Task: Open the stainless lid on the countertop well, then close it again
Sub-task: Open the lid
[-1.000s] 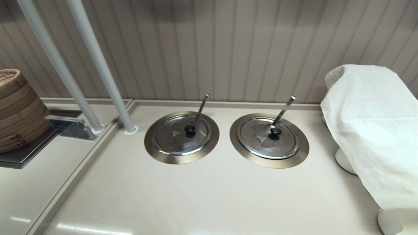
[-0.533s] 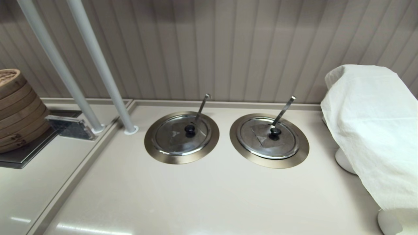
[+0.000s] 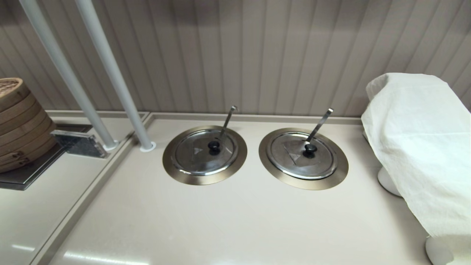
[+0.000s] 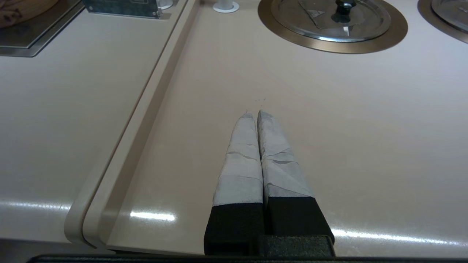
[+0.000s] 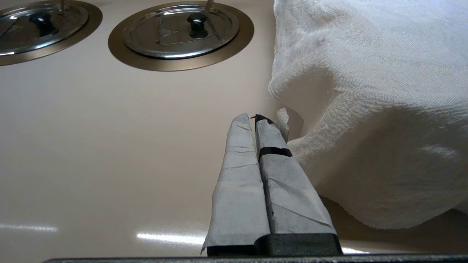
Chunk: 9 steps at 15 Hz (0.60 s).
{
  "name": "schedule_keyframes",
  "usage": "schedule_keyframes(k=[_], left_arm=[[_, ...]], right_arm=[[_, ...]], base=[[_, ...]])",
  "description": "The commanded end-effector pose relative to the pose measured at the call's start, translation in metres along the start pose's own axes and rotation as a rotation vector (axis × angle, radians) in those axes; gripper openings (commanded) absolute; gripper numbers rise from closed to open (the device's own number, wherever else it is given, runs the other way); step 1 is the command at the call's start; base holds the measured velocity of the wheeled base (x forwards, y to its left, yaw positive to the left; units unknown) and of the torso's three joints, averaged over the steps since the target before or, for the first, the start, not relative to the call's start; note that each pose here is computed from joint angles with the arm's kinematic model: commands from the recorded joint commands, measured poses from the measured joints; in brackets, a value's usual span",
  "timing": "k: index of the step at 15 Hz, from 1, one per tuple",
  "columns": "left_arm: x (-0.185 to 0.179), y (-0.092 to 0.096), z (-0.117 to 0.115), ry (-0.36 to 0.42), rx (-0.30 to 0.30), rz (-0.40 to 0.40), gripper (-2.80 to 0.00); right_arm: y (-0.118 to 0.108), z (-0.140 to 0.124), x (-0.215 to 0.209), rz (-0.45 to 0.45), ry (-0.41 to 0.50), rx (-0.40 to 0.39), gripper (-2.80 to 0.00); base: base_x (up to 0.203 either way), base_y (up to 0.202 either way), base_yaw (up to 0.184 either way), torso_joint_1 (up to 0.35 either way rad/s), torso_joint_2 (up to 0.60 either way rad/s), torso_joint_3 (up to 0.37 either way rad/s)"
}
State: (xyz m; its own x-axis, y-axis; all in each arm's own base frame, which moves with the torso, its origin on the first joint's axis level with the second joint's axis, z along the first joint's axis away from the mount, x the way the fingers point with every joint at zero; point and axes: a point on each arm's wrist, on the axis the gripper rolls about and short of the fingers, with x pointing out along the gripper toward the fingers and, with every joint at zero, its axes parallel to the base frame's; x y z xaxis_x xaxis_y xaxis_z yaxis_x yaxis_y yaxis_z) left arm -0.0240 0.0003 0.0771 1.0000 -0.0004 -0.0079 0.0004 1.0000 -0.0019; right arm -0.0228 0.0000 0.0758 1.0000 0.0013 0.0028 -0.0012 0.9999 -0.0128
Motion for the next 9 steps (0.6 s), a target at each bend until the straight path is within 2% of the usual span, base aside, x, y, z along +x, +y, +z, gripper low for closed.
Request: schedule_keyframes(k=[1,4,5,7,9], left_arm=[[0.0002,0.0,-0.0002,0.003,-0.001,0.0,-2.8],[0.0,0.0,0.0002,0.002,0.013,-0.002,-2.8],[-0.0001,-0.0001,0.0004,0.002,0.06,-0.005,-2.8],[0.0001,-0.0009,-0.0007,0.005,0.2,-0.037,-2.8],[0.0001,-0.0009,-0.0008,0.003,0.197,-0.043,-2.8]], right_arm=[[0.0,0.0,0.0,0.0,0.0,0.0,-2.8],[0.0,0.0001,0.0001,0.0,0.001,0.0,-2.8],[0.0,0.0001,0.0001,0.0,0.001,0.0,-2.8],[0.0,0.0001,0.0001,0.0,0.001,0.0,-2.8],[0.0,0.0001,0.0001,0.0,0.001,0.0,-2.8]], base=[[0.0,0.0,0.0,0.0,0.0,0.0],[0.0,0.0,0.0,0.0,0.0,0.0],[0.0,0.0,0.0,0.0,0.0,0.0],[0.0,0.0,0.0,0.0,0.0,0.0],[0.0,0.0,0.0,0.0,0.0,0.0]])
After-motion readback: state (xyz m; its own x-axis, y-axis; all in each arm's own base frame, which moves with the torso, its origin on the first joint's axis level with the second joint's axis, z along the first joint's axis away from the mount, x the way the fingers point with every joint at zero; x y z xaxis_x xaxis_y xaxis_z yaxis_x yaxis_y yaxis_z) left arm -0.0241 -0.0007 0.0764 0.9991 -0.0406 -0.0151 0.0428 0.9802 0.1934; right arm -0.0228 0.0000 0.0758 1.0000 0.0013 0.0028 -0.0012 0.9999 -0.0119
